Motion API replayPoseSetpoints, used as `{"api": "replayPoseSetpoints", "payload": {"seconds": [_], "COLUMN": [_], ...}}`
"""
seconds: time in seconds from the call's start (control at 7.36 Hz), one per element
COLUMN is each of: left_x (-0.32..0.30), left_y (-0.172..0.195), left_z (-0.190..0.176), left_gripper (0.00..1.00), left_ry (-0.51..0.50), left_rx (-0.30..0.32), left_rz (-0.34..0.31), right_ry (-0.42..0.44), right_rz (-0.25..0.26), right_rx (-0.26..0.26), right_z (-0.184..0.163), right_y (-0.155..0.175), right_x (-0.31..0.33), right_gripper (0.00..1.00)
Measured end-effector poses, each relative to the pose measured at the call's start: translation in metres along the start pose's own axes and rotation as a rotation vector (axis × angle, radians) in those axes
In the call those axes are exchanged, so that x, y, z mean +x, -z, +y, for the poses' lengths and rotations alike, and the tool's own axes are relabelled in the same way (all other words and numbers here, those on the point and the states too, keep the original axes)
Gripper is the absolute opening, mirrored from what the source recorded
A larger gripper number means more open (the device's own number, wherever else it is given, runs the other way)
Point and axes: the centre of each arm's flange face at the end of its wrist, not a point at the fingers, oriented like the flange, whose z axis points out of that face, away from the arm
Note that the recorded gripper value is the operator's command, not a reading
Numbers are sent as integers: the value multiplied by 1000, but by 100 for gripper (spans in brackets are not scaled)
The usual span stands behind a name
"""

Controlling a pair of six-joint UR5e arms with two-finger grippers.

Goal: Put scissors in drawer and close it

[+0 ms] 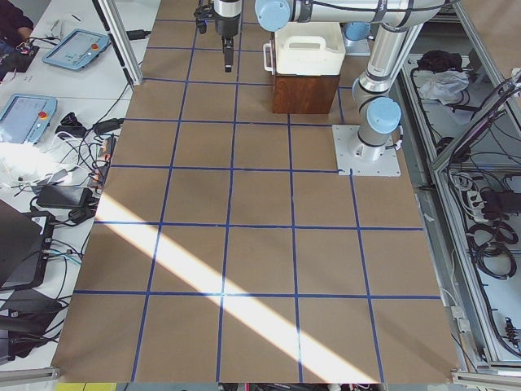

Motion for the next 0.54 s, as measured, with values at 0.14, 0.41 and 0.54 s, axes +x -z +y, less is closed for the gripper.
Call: {"api": "replayPoseSetpoints", "payload": {"seconds": [0.14,0.41,0.54], "left_x": [0,0,0], "left_y": [-2,-5,-6], "left_z": [14,29,33], "left_gripper": [100,100,100], "left_ry": [-2,-5,-5], "left_rx": [-7,-18,-19], "left_rz": [1,-1,-1], "right_ry": [0,2,1], "right_rz": [3,10,11], "right_rx": [-1,-3,-4], "right_z": [0,0,0], "right_y": [0,-1,-1], "right_x": [0,1,1], "right_gripper": [100,100,100]}}
